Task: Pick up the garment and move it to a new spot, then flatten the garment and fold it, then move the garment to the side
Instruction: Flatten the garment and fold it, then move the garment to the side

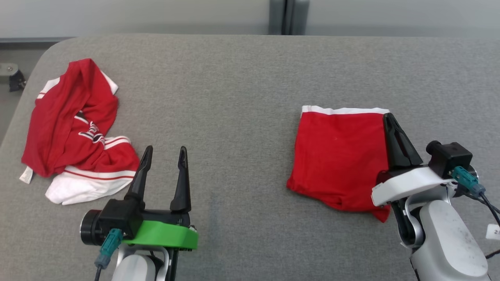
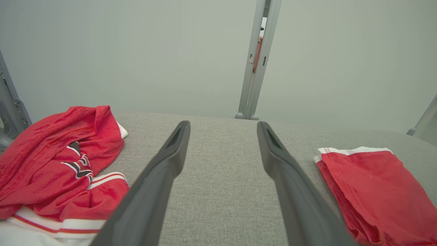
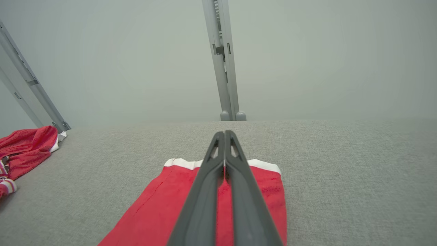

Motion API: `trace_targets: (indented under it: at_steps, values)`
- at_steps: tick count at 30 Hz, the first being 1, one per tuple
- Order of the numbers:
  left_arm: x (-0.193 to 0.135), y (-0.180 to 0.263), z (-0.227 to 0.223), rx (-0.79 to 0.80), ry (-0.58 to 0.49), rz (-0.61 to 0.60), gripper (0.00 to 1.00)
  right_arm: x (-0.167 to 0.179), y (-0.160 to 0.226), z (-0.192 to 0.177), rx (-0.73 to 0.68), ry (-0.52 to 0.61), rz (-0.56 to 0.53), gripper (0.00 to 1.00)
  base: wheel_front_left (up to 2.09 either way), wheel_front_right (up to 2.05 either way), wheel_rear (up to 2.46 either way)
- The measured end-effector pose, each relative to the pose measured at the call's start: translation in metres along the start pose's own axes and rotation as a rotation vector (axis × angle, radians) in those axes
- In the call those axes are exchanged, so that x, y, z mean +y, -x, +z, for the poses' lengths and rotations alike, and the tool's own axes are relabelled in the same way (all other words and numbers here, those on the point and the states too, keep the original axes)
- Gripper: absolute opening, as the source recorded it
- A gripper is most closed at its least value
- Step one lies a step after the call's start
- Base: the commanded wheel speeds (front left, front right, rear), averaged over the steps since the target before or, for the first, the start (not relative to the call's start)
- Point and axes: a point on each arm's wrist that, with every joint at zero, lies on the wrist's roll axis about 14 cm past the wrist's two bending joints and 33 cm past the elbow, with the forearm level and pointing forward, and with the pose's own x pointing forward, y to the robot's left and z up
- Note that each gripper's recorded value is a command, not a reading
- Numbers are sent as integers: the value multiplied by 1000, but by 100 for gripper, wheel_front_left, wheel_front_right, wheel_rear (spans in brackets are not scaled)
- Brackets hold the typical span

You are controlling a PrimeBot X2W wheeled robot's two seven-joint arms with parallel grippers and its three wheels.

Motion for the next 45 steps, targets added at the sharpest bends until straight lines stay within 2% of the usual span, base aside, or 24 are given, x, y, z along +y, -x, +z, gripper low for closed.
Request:
trace_targets:
  at_steps: [1,2,9,13,33,38,45]
  values:
    - [-1,0,0,0,2,-4,100,-5,7,6,-16,3,-17,47,0,0,0]
    - [-3,0,-1,2,1,-8,100,-9,13,10,-29,9,-30,100,0,0,0]
    - [-19,-3,-6,12,9,-66,100,-34,56,25,-71,18,-139,100,0,0,0]
    - [-25,1,-10,26,10,-83,100,-36,71,26,-66,37,-160,100,0,0,0]
    - [-33,8,-10,31,10,-109,100,-33,82,27,-70,22,-170,100,0,0,0]
    - [-34,8,-15,44,10,-112,100,-35,82,15,-34,15,-174,100,0,0,0]
    - [-38,4,-24,69,8,-136,100,-38,77,-42,153,-26,-182,100,0,0,0]
